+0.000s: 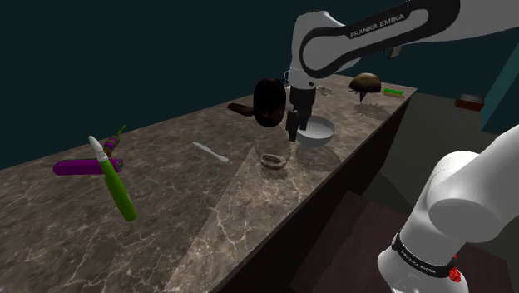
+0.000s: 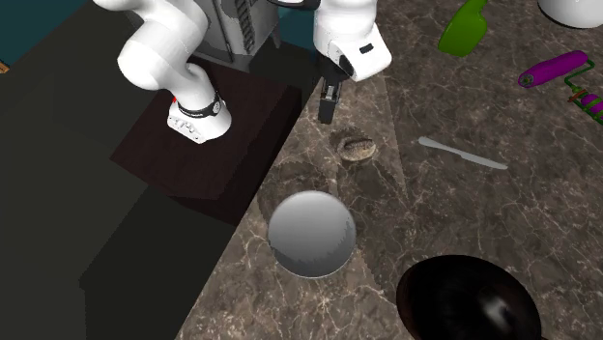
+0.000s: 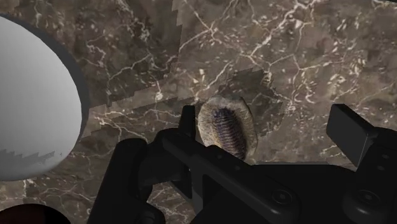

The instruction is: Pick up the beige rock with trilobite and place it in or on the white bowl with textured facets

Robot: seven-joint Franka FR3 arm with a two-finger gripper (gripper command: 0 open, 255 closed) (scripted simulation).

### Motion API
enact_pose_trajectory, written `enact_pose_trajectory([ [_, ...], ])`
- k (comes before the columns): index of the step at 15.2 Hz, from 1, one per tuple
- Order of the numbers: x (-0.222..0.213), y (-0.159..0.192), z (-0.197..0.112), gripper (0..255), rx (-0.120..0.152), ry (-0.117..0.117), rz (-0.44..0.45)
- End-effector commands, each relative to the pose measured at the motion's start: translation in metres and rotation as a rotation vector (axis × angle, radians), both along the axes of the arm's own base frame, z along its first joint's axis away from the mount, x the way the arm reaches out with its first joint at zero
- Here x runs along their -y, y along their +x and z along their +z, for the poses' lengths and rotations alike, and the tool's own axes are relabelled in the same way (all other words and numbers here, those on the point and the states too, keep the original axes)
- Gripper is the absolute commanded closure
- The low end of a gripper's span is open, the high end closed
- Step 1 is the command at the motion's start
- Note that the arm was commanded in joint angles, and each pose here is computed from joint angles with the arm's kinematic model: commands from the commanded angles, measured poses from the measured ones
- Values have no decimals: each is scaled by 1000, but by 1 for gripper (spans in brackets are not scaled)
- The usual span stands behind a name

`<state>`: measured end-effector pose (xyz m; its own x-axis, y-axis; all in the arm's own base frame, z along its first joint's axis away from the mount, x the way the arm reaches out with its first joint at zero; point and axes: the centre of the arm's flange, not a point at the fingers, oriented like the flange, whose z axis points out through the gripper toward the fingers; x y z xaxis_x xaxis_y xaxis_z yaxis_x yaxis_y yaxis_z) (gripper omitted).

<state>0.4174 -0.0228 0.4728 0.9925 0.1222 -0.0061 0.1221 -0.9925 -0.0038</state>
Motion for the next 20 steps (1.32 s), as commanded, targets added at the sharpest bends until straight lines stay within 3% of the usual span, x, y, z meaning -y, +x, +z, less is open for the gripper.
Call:
enact_pose_trajectory([
  [1,9,18,-17,0,4,-2,-8],
  [7,32,73,-63,0,8,-5,-31],
  [14,32,73,-100,0,8,-5,-31],
  [20,32,73,-103,0,8,-5,-31],
])
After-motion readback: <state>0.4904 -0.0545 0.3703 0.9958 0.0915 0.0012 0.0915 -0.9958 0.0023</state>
